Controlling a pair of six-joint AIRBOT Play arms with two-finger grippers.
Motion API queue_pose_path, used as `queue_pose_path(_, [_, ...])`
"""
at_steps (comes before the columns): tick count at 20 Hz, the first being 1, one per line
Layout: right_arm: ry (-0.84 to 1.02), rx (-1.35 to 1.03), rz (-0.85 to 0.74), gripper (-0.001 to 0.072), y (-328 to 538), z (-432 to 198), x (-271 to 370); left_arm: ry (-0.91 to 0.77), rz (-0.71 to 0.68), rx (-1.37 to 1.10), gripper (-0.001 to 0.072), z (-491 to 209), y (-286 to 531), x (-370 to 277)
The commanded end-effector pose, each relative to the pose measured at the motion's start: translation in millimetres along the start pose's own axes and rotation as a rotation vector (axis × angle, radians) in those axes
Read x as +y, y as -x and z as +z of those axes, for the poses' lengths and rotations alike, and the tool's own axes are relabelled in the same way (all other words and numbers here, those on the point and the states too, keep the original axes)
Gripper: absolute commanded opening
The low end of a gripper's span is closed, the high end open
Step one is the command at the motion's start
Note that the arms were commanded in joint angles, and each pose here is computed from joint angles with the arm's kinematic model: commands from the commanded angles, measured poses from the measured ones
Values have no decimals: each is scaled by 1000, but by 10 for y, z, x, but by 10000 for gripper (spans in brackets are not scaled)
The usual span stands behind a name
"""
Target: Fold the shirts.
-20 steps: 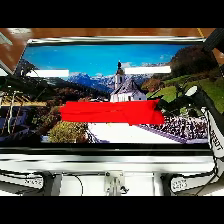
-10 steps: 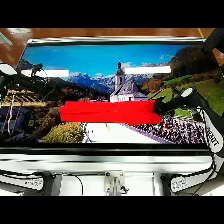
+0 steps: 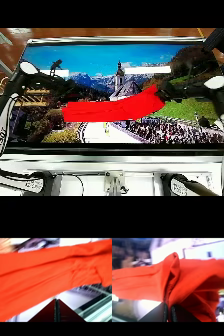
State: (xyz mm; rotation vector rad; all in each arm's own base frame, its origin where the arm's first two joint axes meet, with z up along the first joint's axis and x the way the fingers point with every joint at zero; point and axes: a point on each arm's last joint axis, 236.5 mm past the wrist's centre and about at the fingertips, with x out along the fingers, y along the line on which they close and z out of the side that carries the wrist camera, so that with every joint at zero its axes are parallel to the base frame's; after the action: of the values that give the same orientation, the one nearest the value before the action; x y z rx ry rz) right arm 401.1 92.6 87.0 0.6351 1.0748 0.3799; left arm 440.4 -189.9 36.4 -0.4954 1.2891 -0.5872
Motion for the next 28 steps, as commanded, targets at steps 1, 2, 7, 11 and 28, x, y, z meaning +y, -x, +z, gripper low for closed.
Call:
queue_pose_path(1, [39,-60,72,68,588,-204,583,-62,-65,-68,30,81,-318,-525])
queue_pose_path(2, [51,-82,90,68,733,-261,720,-84,-72,-42,30,-10,-440,-640])
queue_pose_path(7, [71,-181,154,68,1219,-462,1158,-141,-161,24,29,-400,-1018,-1292])
queue_pose_path(11, [64,-151,159,68,1282,-617,1208,-147,-227,89,29,-829,-1503,-1743])
queue_pose_path(28, [43,-258,109,68,1279,-316,1072,-103,-212,-206,26,117,-442,-1514])
